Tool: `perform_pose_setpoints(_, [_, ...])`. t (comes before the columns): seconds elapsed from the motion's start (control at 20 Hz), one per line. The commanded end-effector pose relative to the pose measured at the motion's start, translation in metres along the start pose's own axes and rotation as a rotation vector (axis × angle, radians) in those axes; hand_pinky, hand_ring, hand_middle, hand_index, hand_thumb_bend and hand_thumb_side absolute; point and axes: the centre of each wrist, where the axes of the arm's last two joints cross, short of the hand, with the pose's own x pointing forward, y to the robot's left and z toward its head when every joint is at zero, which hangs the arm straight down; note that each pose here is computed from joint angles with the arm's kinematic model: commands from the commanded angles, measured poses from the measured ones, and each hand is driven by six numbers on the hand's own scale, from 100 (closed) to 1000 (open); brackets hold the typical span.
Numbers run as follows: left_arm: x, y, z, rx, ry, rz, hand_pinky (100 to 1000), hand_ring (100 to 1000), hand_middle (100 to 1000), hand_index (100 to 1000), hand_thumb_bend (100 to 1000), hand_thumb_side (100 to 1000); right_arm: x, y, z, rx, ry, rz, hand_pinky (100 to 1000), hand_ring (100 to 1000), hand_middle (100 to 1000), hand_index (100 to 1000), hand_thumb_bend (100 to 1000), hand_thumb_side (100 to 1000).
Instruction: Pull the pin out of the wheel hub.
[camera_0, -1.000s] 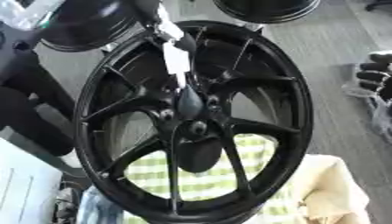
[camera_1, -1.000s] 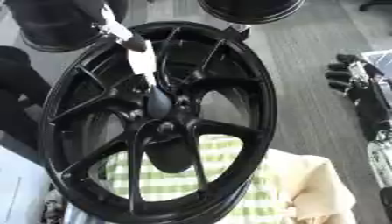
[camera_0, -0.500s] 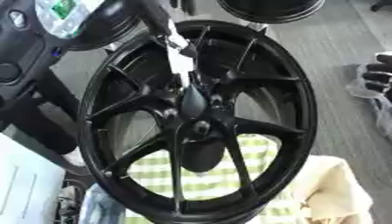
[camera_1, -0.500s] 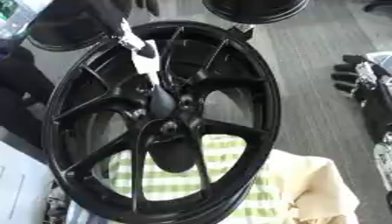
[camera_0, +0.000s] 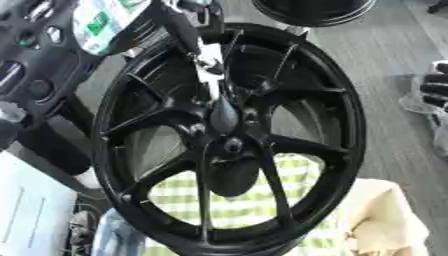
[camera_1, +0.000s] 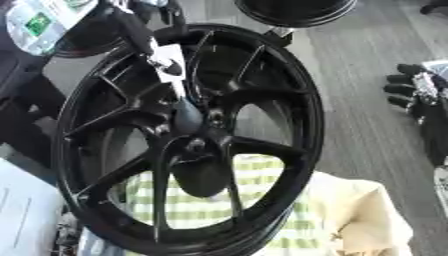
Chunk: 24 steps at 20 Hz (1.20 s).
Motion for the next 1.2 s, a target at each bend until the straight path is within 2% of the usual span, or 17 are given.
perform_pose_setpoints(0.05, [-0.004, 0.008, 0.007, 0.02, 0.01, 0.001, 931, 852, 790, 792, 465, 481, 0.007, -0.003, -0.003, 0.004, -0.023, 0.02, 827, 786, 731, 830, 100, 787])
perform_pose_setpoints(0.35, [-0.006, 0.005, 0.01, -0.005, 0.001, -0.02, 926, 848, 781, 688, 421, 312, 0.007, -0.003, -0.002, 0.006, -0.02, 0.025, 828, 787, 732, 830, 100, 789])
perform_pose_setpoints(0.5, [-0.005, 0.003, 0.01, -0.012, -0.003, -0.027, 923, 847, 770, 662, 387, 180, 0.006, -0.003, -0.002, 0.005, -0.019, 0.027, 828, 787, 732, 830, 100, 788])
perform_pose_setpoints(0.6, [-0.005, 0.002, 0.01, -0.017, -0.004, -0.027, 919, 837, 750, 611, 342, 191, 0.006, -0.003, -0.002, 0.005, -0.019, 0.028, 828, 787, 733, 831, 100, 789])
perform_pose_setpoints(0.65, [-0.005, 0.002, 0.01, -0.017, -0.004, -0.025, 913, 828, 736, 558, 319, 197, 0.006, -0.003, -0.002, 0.006, -0.019, 0.029, 828, 788, 733, 831, 100, 790])
perform_pose_setpoints(0.75, [-0.005, 0.003, 0.012, -0.013, -0.007, -0.023, 903, 814, 717, 486, 310, 214, 0.006, -0.003, -0.002, 0.008, -0.018, 0.03, 828, 788, 733, 831, 100, 790])
perform_pose_setpoints(1.0, [0.0, 0.013, 0.029, 0.041, -0.016, -0.026, 895, 801, 701, 425, 340, 245, 0.006, -0.003, -0.002, 0.007, -0.015, 0.031, 828, 788, 734, 831, 100, 792])
perform_pose_setpoints(1.2, [0.003, 0.027, 0.055, 0.123, -0.037, -0.016, 889, 790, 688, 408, 312, 241, 0.006, -0.003, -0.002, 0.007, -0.015, 0.031, 828, 788, 734, 831, 100, 791])
